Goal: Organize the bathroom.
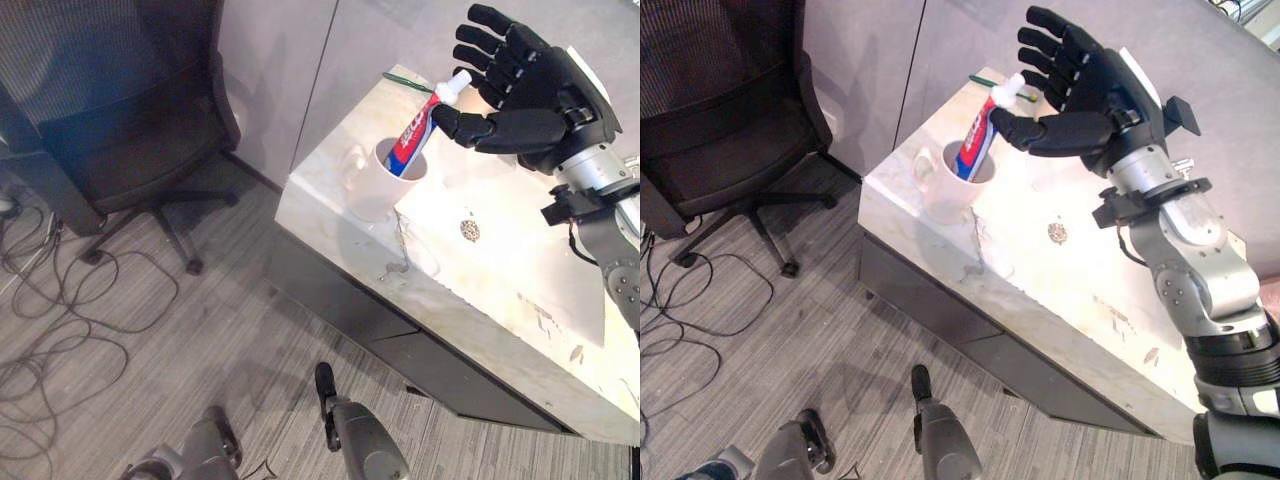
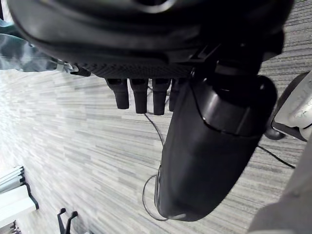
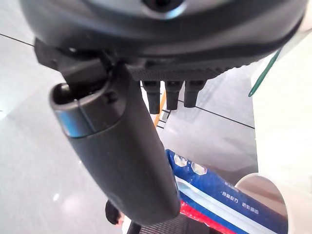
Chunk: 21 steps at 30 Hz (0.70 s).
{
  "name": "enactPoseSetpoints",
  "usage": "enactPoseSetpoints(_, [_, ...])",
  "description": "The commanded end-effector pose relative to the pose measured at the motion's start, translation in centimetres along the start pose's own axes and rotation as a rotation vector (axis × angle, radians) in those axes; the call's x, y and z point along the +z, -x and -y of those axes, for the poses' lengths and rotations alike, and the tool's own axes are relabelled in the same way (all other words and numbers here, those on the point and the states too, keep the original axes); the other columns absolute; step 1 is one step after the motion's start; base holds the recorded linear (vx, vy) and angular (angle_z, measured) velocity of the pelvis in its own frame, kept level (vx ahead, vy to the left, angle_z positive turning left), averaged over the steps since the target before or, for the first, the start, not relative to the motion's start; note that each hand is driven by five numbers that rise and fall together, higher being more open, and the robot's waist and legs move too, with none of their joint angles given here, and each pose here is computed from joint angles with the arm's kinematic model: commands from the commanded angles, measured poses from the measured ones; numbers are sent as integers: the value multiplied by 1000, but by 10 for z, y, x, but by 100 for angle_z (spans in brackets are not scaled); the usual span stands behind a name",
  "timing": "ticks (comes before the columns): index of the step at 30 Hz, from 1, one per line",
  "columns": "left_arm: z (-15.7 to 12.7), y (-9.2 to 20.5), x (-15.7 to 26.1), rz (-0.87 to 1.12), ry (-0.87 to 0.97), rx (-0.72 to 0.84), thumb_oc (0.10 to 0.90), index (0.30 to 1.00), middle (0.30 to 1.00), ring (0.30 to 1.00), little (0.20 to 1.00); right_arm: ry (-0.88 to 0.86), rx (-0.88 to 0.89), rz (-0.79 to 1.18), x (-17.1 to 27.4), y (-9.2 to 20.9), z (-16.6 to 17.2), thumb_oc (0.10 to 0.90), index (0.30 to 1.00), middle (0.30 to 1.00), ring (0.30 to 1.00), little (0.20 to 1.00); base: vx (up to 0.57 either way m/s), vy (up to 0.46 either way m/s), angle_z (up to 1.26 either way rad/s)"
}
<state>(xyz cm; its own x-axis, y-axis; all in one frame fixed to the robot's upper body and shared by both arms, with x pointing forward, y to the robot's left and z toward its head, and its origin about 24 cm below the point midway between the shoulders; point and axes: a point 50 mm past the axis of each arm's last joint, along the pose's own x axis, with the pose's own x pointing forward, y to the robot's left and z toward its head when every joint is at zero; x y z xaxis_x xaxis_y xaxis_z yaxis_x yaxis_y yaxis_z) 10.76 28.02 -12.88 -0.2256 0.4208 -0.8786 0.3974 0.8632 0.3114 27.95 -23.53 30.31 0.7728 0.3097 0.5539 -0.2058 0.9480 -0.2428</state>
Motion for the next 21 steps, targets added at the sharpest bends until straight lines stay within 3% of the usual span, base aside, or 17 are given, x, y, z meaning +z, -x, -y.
enactPoseSetpoints(1, [22,-9,-23,-131,33,-84,800,900,900,900,900,-23,-83,341,62,0,16,800,900,900,900,900,0,0,0])
enactPoseSetpoints(21, [16,0,-3,-60,33,-59,800,900,900,900,900,-75,-60,301,49,-5,8,800,900,900,900,900,-30,13,0])
